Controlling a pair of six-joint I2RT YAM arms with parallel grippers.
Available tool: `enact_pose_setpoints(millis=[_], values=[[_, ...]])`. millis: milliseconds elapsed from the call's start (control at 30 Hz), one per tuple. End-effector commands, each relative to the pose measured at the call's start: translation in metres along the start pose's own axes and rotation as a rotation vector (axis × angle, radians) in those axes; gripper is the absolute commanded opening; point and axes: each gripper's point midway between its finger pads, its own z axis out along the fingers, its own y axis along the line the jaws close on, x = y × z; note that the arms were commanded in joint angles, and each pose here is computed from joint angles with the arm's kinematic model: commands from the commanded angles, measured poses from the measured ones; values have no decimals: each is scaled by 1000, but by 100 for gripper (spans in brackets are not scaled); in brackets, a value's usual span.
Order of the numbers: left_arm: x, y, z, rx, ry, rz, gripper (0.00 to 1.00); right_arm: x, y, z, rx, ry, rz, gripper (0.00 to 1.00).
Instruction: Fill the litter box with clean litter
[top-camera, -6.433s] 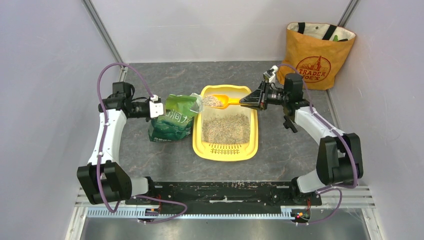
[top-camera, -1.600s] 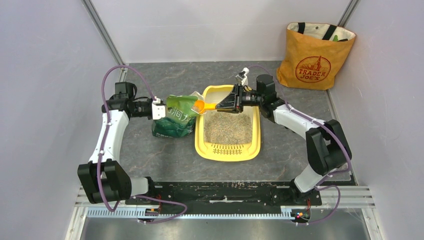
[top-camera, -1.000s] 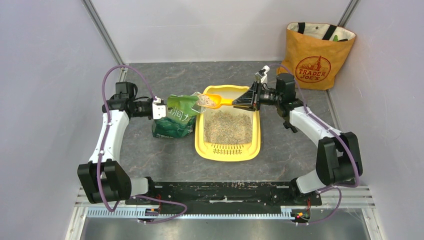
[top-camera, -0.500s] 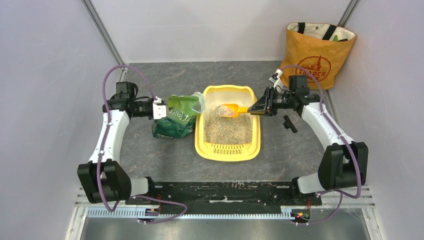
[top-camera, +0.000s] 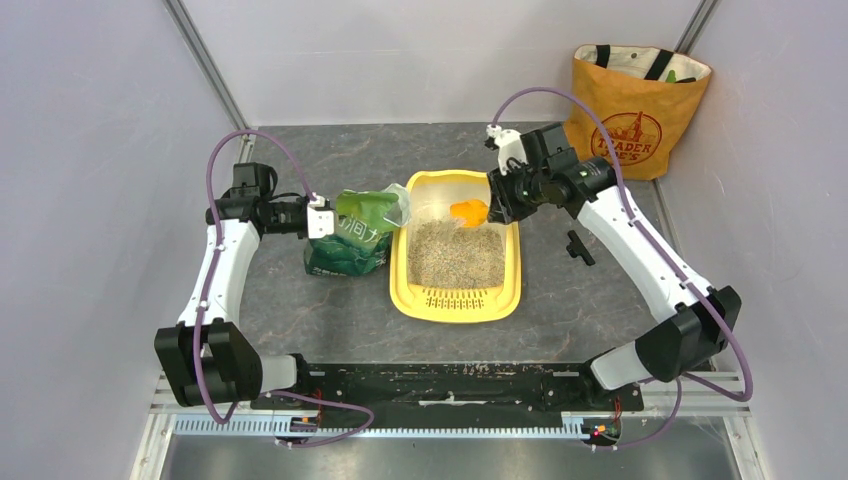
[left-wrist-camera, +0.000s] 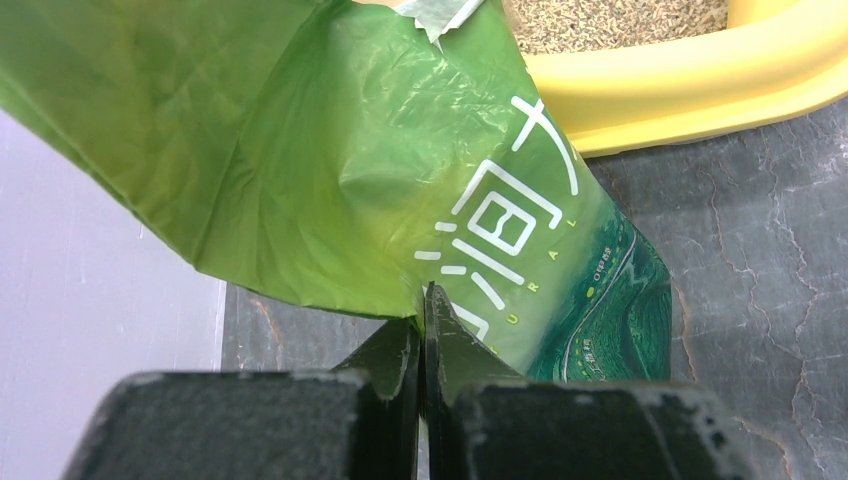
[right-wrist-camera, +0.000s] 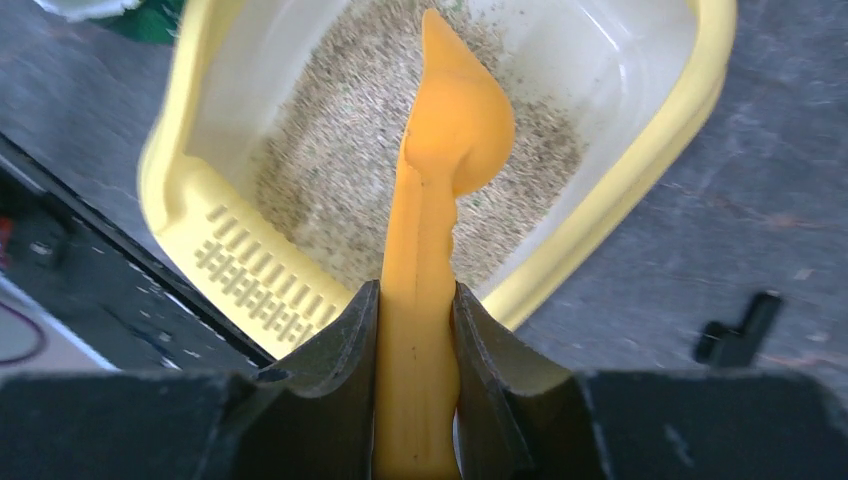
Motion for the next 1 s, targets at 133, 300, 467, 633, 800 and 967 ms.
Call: enact_pose_setpoints(millis=[133, 300, 467, 633, 800, 967], values=[[-23, 24, -3, -51, -55, 106, 2, -38, 9, -39, 14, -15, -228, 0], [-24, 22, -3, -52, -51, 117, 2, -59, 47, -54, -165, -50, -190, 0], [-25, 21, -4, -53, -55, 119, 2, -83, 49, -58, -144, -54, -102, 0], [-24, 20, -3, -50, -54, 116, 2, -88, 80, -61, -340, -40, -132, 0], [-24, 19, -3, -51, -53, 122, 2, -78, 96, -49, -461, 25, -37, 0], [-27, 24, -3, -73, -64, 133, 2, -89, 100, -20, -486, 42, 59, 0]])
